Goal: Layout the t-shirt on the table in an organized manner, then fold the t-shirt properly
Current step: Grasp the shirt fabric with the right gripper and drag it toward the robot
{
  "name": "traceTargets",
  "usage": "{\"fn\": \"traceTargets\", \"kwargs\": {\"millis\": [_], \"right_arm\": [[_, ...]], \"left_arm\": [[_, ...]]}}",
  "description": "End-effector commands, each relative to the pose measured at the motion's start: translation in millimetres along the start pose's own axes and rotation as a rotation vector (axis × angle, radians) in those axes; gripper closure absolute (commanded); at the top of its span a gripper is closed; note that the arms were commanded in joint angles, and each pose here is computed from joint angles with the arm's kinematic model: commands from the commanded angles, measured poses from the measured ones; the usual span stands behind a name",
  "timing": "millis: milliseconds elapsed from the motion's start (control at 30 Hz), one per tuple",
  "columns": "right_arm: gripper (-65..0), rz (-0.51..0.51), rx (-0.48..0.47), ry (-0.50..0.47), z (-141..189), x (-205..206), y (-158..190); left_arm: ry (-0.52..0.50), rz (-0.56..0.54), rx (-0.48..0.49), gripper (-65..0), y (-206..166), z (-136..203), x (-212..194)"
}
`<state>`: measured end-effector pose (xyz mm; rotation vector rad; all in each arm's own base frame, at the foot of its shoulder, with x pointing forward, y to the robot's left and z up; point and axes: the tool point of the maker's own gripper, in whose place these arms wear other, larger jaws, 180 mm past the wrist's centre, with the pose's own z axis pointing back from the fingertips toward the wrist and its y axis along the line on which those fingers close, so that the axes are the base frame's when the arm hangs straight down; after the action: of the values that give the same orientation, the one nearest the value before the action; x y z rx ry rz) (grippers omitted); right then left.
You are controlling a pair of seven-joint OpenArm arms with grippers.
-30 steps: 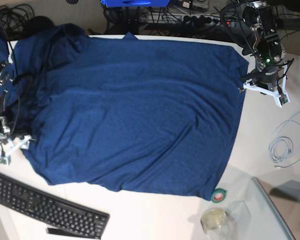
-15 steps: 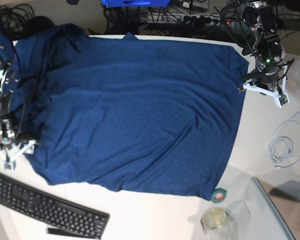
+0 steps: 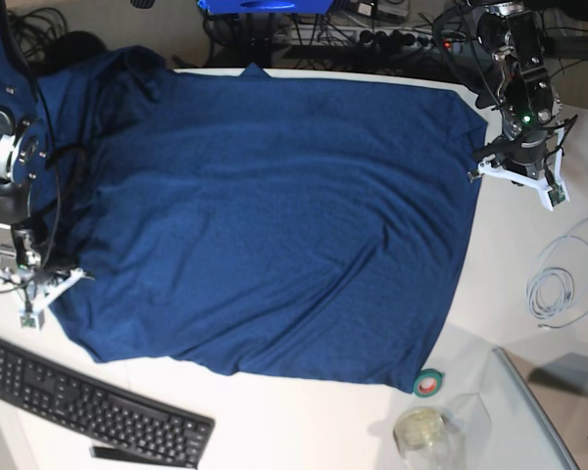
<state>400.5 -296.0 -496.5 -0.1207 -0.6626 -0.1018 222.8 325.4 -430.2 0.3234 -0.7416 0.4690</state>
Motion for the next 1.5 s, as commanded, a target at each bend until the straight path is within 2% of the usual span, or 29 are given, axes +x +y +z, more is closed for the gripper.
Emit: {"fn": "traceTargets", "kwargs": {"millis": [0, 67, 167, 300, 433, 567, 800, 933, 1000, 1067, 1167, 1233, 1333, 1367, 1467], "right_arm": [[-0.6, 0.007, -0.015, -0.07, 3.2, 33.3, -3.9], [-0.2, 0.019, -0.025, -0.108, 8.2, 52.8, -4.0], [-0.2, 0.059, -0.027, -0.116, 20.8, 70.0, -4.5], [-0.2, 0.17, 0.036, -0.159, 54.7, 92.3, 27.4], [-0.2, 0.268, 0.071, -0.157, 95.6, 81.2, 61.0], [-0.2, 0.37, 0.136, -0.164, 139.8, 50.5, 94.8], [-0.3, 0.561, 0.306, -0.071, 193.0, -40.2, 161.0], [-0.6, 0.652, 0.445, -0.008, 208.5, -88.9, 207.2], [-1.4, 0.679, 0.504, 0.055, 206.5, -115.7, 223.3], [-6.9, 0.696, 0.536, 0.114, 200.5, -135.6, 231.0], [-23.3, 0.708, 0.518, 0.125, 198.1, -130.4, 227.8], [-31.8, 0.706, 0.46, 0.041, 200.8, -92.9, 218.0], [-33.2, 0.601, 0.307, -0.066, 191.1, -26.2, 171.9], [-33.3, 0.536, 0.252, -0.087, 182.4, -3.8, 152.8], [-33.6, 0.324, 0.166, -0.073, 144.7, 35.6, 113.8]], "left_arm": [[-0.048, -0.005, 0.009, 0.0, 3.7, 0.9, 15.2], [-0.047, -0.008, 0.004, 0.0, 1.5, 1.0, 14.8], [-0.049, -0.006, 0.002, 0.0, -0.1, 0.8, 15.6], [-0.053, -0.005, -0.001, 0.0, -1.5, 0.5, 17.5], [-0.061, -0.002, -0.003, 0.0, -3.0, 0.1, 21.3], [-0.066, 0.0, -0.004, 0.0, -4.2, -0.6, 24.2], [-0.07, -0.002, -0.003, 0.0, -4.1, -0.9, 26.0], [-0.085, 0.003, -0.007, 0.0, -7.9, -2.6, 34.4], [-0.083, 0.005, -0.007, 0.0, -8.5, -3.6, 34.5], [-0.083, 0.006, -0.008, 0.0, -8.6, -3.6, 34.5], [-0.083, 0.005, -0.007, 0.0, -8.5, -3.6, 34.5], [-0.076, 0.005, -0.008, 0.0, -8.4, -3.1, 31.0], [-0.067, 0.009, -0.013, 0.0, -10.4, -2.8, 26.8], [-0.06, 0.003, -0.022, 0.0, -13.9, -3.2, 23.9], [-0.023, -0.032, -0.041, 0.0, -23.7, -8.2, 9.1]]}}
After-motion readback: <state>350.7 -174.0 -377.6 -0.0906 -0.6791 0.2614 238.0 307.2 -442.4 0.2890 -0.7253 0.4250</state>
